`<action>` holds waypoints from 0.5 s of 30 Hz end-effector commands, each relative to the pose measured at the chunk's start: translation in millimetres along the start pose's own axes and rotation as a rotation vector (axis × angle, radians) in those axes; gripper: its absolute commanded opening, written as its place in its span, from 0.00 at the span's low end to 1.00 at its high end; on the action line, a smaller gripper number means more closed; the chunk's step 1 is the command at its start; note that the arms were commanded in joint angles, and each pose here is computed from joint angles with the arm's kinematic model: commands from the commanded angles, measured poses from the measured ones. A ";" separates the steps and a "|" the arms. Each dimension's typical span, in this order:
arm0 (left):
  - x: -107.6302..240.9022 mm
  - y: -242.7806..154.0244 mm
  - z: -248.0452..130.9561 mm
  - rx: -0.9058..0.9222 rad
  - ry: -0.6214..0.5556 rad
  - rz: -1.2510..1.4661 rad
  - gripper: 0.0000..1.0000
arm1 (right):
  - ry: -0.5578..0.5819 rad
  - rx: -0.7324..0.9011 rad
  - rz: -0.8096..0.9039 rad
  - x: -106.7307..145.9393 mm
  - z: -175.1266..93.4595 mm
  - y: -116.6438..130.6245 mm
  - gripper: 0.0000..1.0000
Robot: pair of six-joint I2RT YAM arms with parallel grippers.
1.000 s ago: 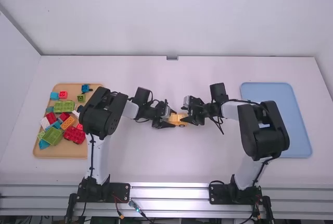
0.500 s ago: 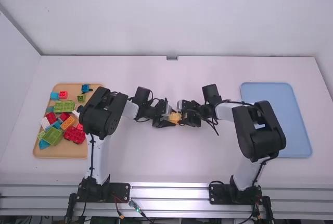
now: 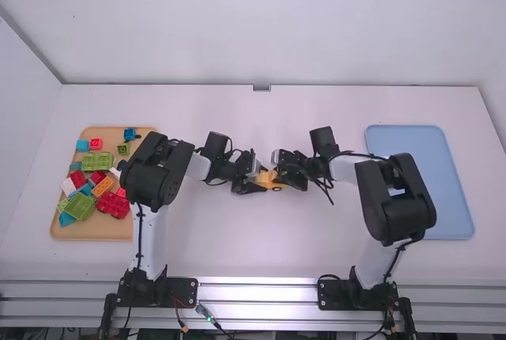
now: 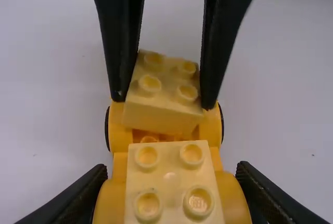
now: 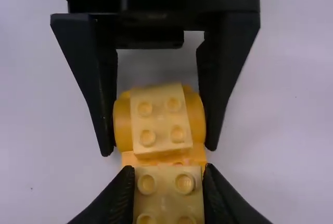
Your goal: Assemble lego blocks to make yellow taxi
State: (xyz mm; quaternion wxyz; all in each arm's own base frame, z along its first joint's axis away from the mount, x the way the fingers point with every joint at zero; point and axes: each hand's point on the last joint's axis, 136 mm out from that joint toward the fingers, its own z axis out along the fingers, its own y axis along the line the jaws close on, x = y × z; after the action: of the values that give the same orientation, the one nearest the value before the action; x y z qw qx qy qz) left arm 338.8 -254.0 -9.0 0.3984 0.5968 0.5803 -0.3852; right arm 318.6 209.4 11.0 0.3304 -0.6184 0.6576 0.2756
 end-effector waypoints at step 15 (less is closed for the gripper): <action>25.2 -12.4 3.4 0.015 0.082 0.013 0.37 | -0.030 -0.076 0.022 -10.4 2.7 21.0 0.34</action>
State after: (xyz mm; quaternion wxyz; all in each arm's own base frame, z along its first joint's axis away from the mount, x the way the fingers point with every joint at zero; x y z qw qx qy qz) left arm 328.7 -254.7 -9.3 0.3948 0.6097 0.5627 -0.3947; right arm 302.6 218.1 11.4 0.3124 -0.6197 0.6525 0.3043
